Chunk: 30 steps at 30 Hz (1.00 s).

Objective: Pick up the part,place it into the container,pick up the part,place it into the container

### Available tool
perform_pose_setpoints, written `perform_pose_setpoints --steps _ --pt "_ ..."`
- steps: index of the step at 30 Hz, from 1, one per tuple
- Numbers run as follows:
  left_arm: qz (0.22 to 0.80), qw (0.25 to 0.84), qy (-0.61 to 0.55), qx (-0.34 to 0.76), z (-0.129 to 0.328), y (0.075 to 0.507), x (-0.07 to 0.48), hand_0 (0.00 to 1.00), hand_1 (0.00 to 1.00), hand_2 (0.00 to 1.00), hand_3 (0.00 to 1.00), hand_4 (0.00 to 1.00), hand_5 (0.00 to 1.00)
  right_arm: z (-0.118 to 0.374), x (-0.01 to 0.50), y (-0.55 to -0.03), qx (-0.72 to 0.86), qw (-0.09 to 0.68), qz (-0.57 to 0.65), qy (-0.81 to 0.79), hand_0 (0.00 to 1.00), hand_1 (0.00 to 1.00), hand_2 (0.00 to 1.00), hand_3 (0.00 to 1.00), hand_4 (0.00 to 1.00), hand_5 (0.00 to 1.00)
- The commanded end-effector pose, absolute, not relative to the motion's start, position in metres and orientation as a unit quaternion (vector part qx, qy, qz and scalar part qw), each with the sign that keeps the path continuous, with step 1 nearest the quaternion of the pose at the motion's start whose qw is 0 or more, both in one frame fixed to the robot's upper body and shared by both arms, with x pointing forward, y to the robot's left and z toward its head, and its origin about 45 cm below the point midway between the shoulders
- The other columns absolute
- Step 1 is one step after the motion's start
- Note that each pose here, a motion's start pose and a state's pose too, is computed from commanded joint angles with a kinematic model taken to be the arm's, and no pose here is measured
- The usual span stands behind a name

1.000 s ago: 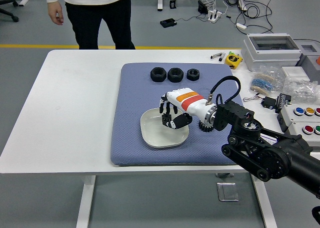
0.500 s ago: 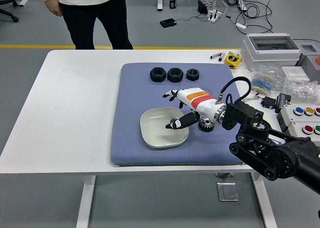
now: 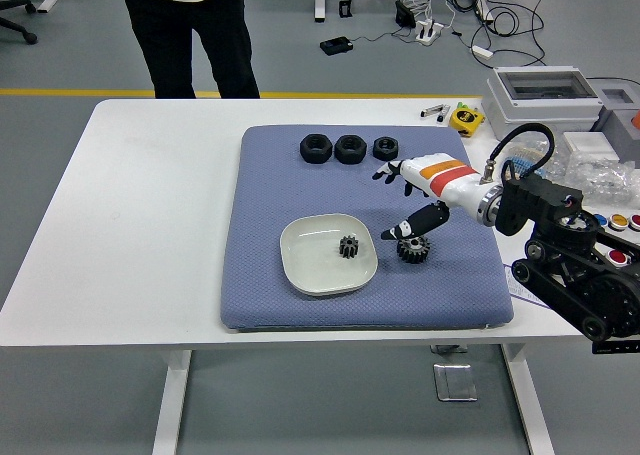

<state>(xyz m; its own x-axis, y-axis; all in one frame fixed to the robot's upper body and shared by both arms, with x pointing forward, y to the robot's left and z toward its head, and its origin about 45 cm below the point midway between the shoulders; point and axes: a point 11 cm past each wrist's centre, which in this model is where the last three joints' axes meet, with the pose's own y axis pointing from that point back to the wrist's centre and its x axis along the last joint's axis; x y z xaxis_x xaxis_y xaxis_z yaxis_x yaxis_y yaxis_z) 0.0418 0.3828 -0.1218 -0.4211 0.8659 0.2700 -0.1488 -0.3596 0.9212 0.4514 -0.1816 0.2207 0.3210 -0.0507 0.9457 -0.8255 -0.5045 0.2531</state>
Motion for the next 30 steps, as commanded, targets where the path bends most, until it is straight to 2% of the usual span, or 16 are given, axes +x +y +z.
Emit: perform_pose_setpoints --steps 16,23,24,29,30 --pt "0.714 0.358 0.442 0.409 -0.122 0.381 0.045 0.733 0.677 0.71 0.583 0.605 0.582 0.179 0.446 -0.218 0.698 0.444 0.474 -0.3 0.507 0.595 0.71 0.786 0.998 0.38" --pt "0.712 0.36 0.441 0.41 -0.122 0.38 0.047 0.733 0.677 0.711 0.582 0.605 0.583 0.173 0.445 -0.219 0.697 0.438 0.476 -0.31 0.493 0.588 0.688 0.764 0.998 0.363" --pt "0.712 0.361 0.441 0.411 -0.122 0.38 0.047 0.733 0.677 0.708 0.582 0.606 0.586 0.172 0.444 -0.217 0.697 0.437 0.477 -0.308 0.432 0.54 0.612 0.663 0.998 0.325" --pt "0.713 0.36 0.442 0.409 -0.122 0.379 0.047 0.733 0.677 0.708 0.582 0.606 0.586 0.172 0.442 -0.212 0.702 0.427 0.481 -0.308 0.432 0.54 0.612 0.663 0.998 0.325" --pt "0.712 0.361 0.442 0.409 -0.122 0.379 0.048 0.732 0.675 0.706 0.582 0.604 0.584 0.173 0.442 -0.211 0.702 0.425 0.481 -0.308 0.355 0.492 0.549 0.581 0.971 0.321"
